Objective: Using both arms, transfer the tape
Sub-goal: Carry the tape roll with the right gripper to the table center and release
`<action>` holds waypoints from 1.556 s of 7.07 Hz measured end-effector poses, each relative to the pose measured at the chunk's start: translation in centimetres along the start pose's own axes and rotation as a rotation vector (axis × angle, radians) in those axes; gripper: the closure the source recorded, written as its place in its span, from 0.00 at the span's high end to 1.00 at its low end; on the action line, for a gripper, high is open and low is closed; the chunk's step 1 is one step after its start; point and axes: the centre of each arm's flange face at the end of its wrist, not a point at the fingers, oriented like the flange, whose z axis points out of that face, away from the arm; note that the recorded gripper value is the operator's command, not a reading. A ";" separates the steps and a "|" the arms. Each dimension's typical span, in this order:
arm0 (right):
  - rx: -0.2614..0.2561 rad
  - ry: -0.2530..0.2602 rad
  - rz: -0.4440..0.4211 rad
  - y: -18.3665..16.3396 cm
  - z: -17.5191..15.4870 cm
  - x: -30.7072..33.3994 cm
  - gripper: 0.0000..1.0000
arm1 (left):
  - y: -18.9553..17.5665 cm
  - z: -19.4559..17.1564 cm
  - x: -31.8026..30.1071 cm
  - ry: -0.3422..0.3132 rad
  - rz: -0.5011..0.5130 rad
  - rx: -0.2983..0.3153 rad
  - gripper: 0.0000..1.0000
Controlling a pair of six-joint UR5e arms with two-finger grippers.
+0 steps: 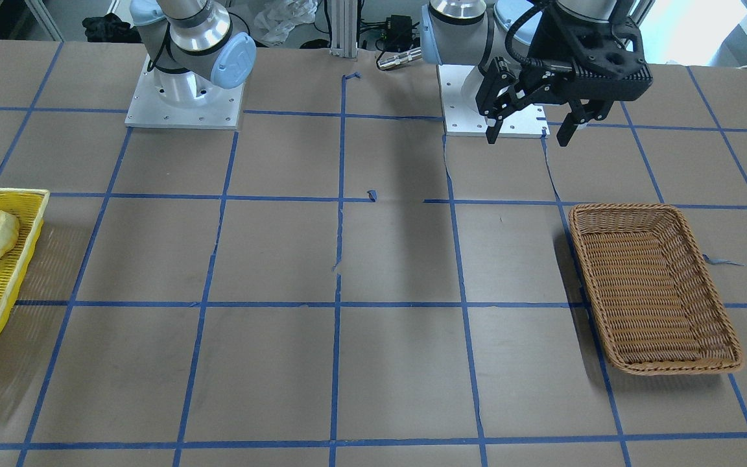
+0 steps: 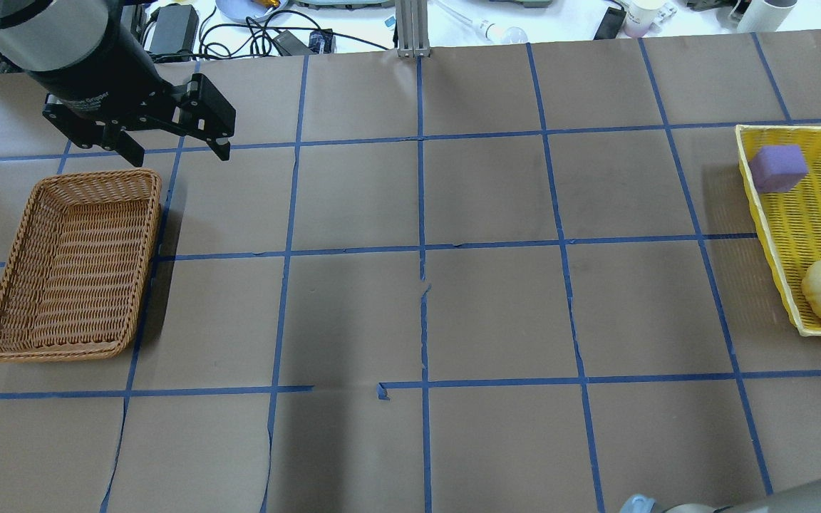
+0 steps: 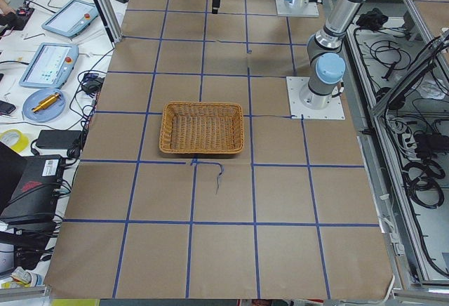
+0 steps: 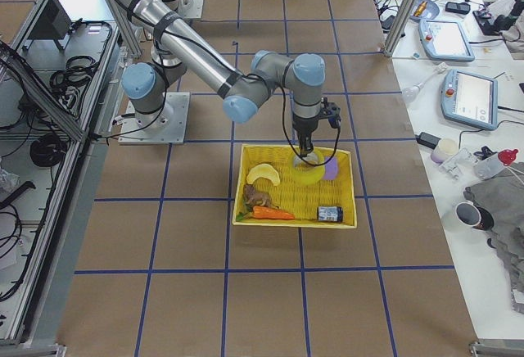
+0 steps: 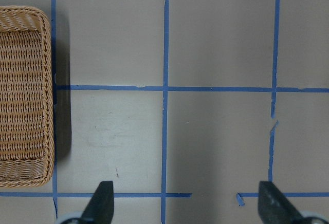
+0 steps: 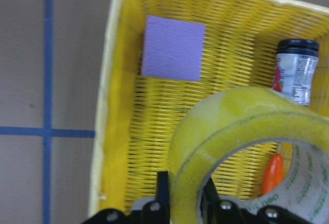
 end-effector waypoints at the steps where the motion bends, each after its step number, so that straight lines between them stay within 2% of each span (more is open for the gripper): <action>1: 0.008 -0.029 0.022 -1.8 -1.6 -6.2 0.00 | 0.0 0.0 0.0 0.000 0.001 0.000 1.00; 3: 0.024 -0.069 0.100 -4.6 -4.0 -22.7 0.00 | 0.0 0.0 0.0 0.000 0.004 -0.001 1.00; 5: 0.023 -0.124 0.218 -6.5 -4.3 -39.4 0.00 | -0.1 0.4 0.0 0.001 0.015 -0.007 1.00; 6: 0.035 -0.151 0.241 -9.0 -4.2 -45.9 0.00 | -0.4 1.0 -0.3 0.001 0.011 -0.020 1.00; 7: 0.041 -0.173 0.254 -11.6 -3.3 -50.9 0.00 | -0.8 2.6 -1.1 0.013 -0.004 -0.037 1.00; 9: 0.015 -0.225 0.269 -13.6 -0.5 -56.6 0.00 | -1.4 9.1 -4.0 0.062 0.018 -0.082 1.00; 10: -0.001 -0.258 0.273 -13.8 0.8 -58.0 0.21 | -1.0 13.2 -6.1 0.100 0.037 -0.132 1.00; 11: -0.011 -0.281 0.273 -13.9 1.9 -58.9 0.99 | -0.6 17.1 -7.4 0.166 0.050 -0.178 1.00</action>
